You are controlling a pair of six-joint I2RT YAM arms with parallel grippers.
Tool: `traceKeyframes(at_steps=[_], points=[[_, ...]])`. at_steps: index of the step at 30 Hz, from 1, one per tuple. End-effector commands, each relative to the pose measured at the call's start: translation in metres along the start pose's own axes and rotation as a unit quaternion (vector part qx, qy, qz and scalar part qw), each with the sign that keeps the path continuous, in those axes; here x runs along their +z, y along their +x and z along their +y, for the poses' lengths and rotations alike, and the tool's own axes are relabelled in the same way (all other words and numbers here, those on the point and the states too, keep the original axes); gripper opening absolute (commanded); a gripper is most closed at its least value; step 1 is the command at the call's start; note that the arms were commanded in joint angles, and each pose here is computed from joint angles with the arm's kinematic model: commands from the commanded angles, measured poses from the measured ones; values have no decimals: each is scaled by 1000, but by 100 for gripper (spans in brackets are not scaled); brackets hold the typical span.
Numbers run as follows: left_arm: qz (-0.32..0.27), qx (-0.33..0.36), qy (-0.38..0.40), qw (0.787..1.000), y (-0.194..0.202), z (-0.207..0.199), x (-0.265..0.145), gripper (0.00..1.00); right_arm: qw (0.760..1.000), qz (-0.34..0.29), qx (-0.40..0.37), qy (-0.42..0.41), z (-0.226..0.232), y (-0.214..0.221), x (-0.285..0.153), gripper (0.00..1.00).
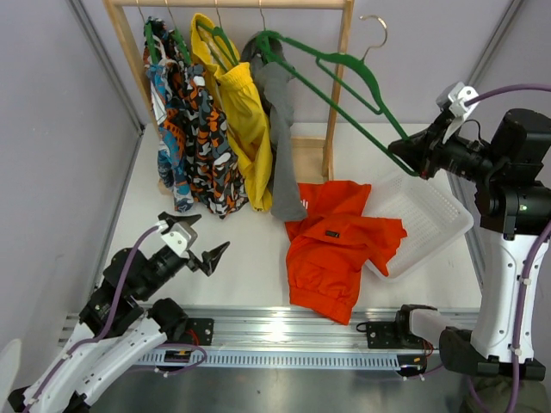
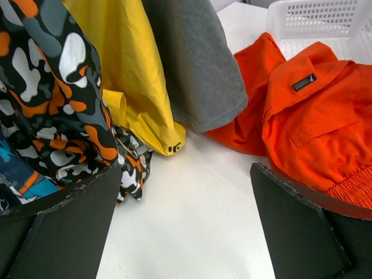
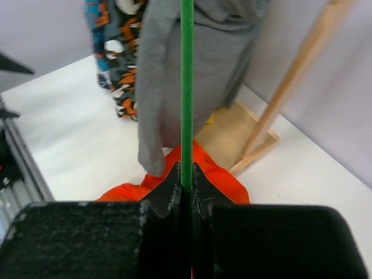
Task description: Remove the shorts from the hanger
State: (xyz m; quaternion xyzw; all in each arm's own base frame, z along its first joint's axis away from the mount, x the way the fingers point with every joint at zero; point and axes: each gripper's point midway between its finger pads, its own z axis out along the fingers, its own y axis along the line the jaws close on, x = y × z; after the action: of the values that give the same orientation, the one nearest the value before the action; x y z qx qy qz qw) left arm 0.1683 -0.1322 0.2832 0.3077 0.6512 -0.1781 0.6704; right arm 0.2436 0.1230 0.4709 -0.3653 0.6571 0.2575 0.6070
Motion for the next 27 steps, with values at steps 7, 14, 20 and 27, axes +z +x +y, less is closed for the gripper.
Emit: traceKeyframes(at_steps=[7,14,20,27], points=[[-16,-21,-7,1000,14,-3,8,99,987,22,1,159,-61,-1,15,0],[-16,-23,-6,1000,18,-4,9,99,972,65,7,226,-86,18,62,0],[-17,-24,10,1000,20,-10,10,99,964,30,5,264,-113,-2,83,0],[-12,-22,13,1000,24,-11,12,99,965,29,20,260,-136,-2,122,0]])
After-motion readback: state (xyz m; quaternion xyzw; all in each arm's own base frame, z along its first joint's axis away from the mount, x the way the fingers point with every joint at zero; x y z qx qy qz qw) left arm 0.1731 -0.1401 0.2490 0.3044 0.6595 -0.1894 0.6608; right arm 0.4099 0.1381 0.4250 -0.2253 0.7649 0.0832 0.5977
